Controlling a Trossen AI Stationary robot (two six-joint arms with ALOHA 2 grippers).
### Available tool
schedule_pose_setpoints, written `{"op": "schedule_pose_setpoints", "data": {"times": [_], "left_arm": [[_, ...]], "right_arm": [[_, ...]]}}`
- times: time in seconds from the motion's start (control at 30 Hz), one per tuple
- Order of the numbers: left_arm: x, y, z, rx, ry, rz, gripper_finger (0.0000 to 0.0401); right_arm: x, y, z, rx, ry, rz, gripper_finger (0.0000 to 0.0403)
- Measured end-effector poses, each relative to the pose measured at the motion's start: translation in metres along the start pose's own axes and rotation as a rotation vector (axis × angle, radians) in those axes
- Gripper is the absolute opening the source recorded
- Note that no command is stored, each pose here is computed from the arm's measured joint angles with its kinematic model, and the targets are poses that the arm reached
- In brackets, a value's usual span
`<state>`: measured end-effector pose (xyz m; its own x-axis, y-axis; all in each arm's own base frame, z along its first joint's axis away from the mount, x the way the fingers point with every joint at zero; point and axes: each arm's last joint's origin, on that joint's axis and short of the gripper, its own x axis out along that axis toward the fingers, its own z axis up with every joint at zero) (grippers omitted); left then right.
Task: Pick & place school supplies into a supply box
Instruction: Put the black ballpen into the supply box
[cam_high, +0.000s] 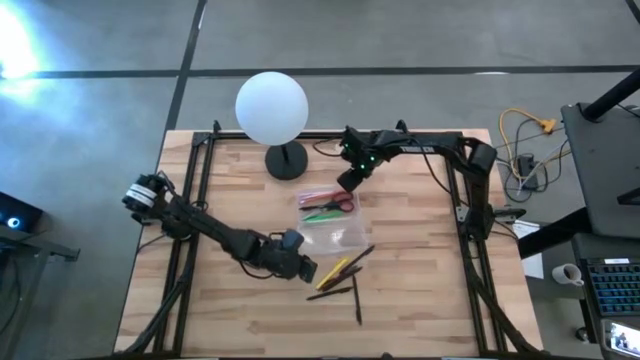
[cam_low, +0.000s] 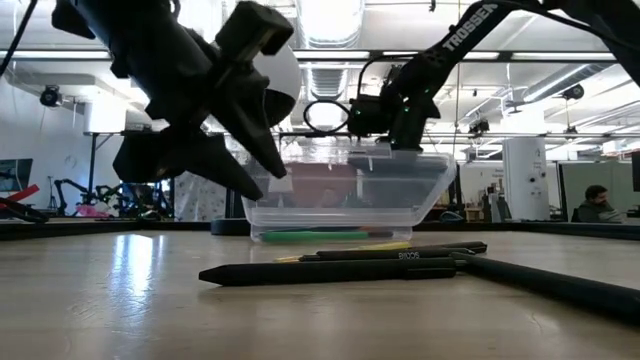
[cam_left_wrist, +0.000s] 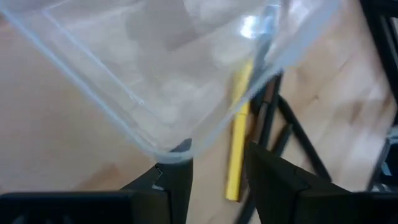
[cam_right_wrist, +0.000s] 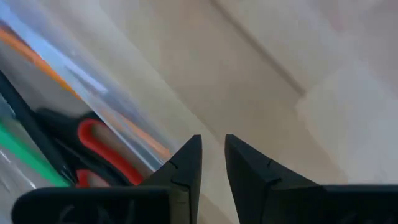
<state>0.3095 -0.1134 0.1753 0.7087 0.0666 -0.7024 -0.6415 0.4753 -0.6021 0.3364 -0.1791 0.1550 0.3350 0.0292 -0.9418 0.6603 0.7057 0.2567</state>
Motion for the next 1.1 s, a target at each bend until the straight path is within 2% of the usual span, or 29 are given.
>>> {"op": "schedule_pose_setpoints", "data": {"times": [0.3, 0.57, 0.83, 1.0, 1.1], "left_arm": [[-0.001, 0.010, 0.004, 0.014, -0.009, 0.081, 0.0127], [-0.022, 0.011, 0.014, 0.025, -0.059, 0.119, 0.0127], [-0.045, 0.028, 0.014, 0.103, -0.008, 0.298, 0.0127], [-0.052, 0.039, 0.015, 0.144, 0.016, 0.410, 0.0127], [-0.054, 0.042, 0.018, 0.145, 0.011, 0.440, 0.0127]], "right_arm": [[-0.010, 0.014, -0.019, -0.145, 0.123, 0.001, 0.0063], [-0.001, 0.036, -0.039, -0.257, 0.226, 0.011, 0.0063], [0.003, 0.064, -0.054, -0.338, 0.248, 0.025, 0.0063], [0.005, 0.079, -0.062, -0.333, 0.279, 0.115, 0.0063], [0.006, 0.089, -0.066, -0.351, 0.280, 0.147, 0.0063]]}}
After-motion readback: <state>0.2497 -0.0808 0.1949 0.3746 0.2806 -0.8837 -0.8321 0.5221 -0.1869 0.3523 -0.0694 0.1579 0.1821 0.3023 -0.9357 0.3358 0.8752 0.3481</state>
